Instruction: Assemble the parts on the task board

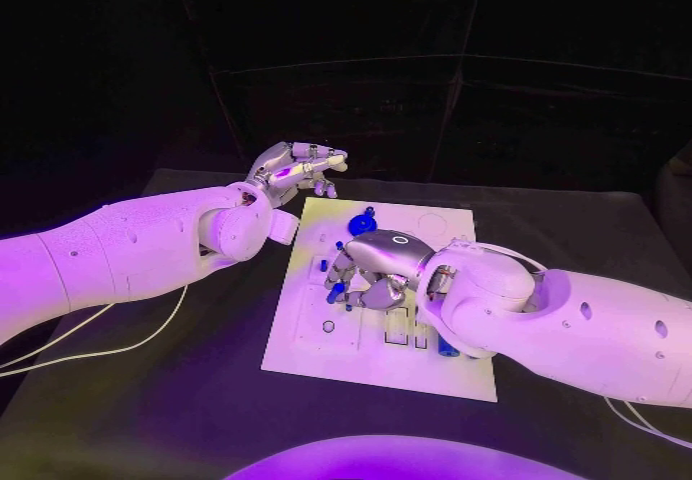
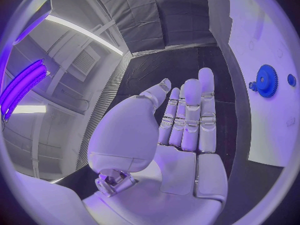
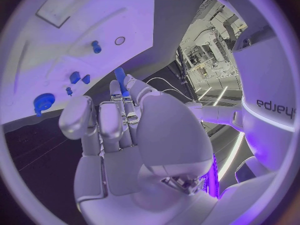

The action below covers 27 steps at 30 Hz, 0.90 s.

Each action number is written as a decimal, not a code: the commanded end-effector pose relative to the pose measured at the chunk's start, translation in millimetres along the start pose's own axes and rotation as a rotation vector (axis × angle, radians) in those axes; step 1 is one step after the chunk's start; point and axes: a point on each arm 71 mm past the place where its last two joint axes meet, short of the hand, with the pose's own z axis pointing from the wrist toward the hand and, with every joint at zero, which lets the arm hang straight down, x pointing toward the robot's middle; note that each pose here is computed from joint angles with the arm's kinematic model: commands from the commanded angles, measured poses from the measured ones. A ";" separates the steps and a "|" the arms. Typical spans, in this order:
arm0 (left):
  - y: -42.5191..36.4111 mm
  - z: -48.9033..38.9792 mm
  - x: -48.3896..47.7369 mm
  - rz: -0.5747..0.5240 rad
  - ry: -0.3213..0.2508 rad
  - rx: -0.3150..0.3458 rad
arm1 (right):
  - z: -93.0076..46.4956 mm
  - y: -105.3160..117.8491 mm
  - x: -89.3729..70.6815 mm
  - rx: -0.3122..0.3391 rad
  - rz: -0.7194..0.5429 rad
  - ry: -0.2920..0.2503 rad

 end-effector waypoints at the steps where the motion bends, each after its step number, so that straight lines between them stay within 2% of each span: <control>1: -1.0 1.7 2.9 -0.009 0.015 0.008 | 5.5 5.3 9.7 -0.053 -0.027 0.045; 14: -0.2 4.5 6.8 -0.012 0.022 0.007 | 19.9 6.8 28.8 -0.060 -0.073 0.113; 27: -0.1 4.5 6.0 -0.011 0.020 0.006 | 22.9 3.8 37.3 -0.032 -0.103 0.168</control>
